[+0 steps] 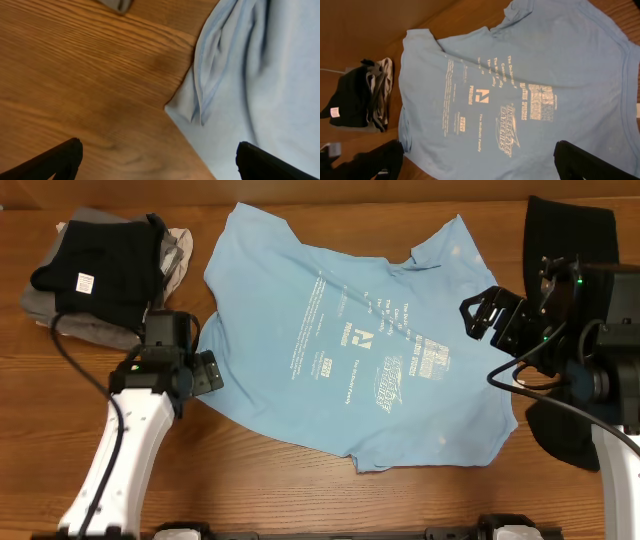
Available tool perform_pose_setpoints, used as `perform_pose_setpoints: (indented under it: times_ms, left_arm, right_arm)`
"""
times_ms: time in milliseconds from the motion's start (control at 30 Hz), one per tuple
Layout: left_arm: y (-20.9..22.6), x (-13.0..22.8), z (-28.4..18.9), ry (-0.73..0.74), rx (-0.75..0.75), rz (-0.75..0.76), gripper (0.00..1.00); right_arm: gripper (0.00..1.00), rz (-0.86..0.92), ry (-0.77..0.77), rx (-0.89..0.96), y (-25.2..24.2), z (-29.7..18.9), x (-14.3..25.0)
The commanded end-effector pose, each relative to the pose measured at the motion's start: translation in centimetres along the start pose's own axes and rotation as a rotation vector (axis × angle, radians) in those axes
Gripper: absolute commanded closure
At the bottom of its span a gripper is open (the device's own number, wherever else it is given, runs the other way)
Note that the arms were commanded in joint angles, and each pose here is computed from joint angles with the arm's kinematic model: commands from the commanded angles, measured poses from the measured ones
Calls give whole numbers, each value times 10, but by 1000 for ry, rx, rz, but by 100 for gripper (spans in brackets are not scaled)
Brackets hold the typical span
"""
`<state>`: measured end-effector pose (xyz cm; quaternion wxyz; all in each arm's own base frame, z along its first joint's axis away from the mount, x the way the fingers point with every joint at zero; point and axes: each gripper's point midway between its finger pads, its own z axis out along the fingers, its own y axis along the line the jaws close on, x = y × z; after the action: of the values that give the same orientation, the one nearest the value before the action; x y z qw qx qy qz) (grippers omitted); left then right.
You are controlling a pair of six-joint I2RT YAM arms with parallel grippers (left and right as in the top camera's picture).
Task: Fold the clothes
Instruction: 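Grasp the T-shirt's left side edge with the left gripper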
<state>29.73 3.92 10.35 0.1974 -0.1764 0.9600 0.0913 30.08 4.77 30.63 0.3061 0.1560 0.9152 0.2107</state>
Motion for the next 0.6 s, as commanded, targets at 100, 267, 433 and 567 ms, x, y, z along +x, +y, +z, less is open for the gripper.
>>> perform_pose_setpoints:
  times_ms: [100,267,433,567]
  left_arm:
    - [-7,8,48,77,-36,55,7]
    - [-17,17,78,135,-24,132,22]
    - [-23,22,88,162,5,223,38]
    - [-24,20,89,152,12,226,39]
  right_arm:
    - [0,-7,18,-14,3,0,4]
    - [0,3,49,1,0,7,7]
    - [0,15,82,16,-4,18,7]
    - [0,25,109,24,-7,27,8]
